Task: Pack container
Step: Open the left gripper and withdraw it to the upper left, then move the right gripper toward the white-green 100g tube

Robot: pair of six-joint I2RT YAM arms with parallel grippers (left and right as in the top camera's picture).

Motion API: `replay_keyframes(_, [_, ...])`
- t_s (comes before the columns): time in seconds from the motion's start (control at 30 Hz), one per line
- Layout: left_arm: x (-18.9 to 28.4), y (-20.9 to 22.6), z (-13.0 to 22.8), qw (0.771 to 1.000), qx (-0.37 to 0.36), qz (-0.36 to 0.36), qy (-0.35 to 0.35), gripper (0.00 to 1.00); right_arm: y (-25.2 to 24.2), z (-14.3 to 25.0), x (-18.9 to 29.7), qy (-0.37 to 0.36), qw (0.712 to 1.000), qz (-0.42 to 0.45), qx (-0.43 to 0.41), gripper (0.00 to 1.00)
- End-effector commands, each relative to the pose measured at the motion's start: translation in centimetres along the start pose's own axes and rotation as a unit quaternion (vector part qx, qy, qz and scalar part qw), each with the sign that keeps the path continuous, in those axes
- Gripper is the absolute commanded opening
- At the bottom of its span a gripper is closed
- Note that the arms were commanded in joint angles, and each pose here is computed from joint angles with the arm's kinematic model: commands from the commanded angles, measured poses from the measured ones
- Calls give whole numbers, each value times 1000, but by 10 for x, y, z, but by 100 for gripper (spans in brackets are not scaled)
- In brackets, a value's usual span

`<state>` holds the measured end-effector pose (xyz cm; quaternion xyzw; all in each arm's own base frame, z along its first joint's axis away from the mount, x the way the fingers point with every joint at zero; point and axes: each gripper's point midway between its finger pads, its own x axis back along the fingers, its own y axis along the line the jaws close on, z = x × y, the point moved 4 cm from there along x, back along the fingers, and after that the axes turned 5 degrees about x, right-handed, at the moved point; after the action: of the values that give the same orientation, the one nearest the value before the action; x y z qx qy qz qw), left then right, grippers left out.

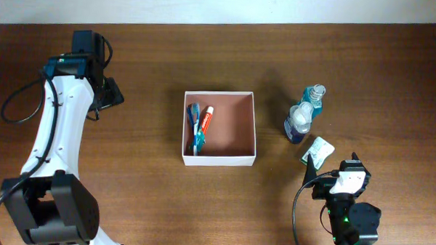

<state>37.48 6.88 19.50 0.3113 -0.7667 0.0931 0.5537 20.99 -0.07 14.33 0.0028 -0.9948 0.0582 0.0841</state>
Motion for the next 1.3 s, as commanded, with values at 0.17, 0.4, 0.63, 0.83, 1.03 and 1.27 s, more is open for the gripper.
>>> replay_keyframes(0.17, [3,1,-2,1000,0,3,-3,99,0,-4,0,-13,1000,2,-7,98])
replay_keyframes(0.4, [3,1,-2,1000,0,3,-3,99,26,-3,2,-8,993,-98,-70,98])
replay_keyframes(0.63, [3,1,-2,1000,0,3,-3,99,50,-12,10,7,951,-199,-237,98])
replay_keyframes(0.83, [3,1,-2,1000,0,3,-3,100,65,-20,19,26,921,-261,-289,98])
replay_keyframes(1.03, [3,1,-2,1000,0,3,-3,99,72,-54,36,12,903,-315,-292,98])
replay_keyframes(1.27, [3,1,-2,1000,0,3,-3,99,65,-103,61,-9,913,-311,-263,98])
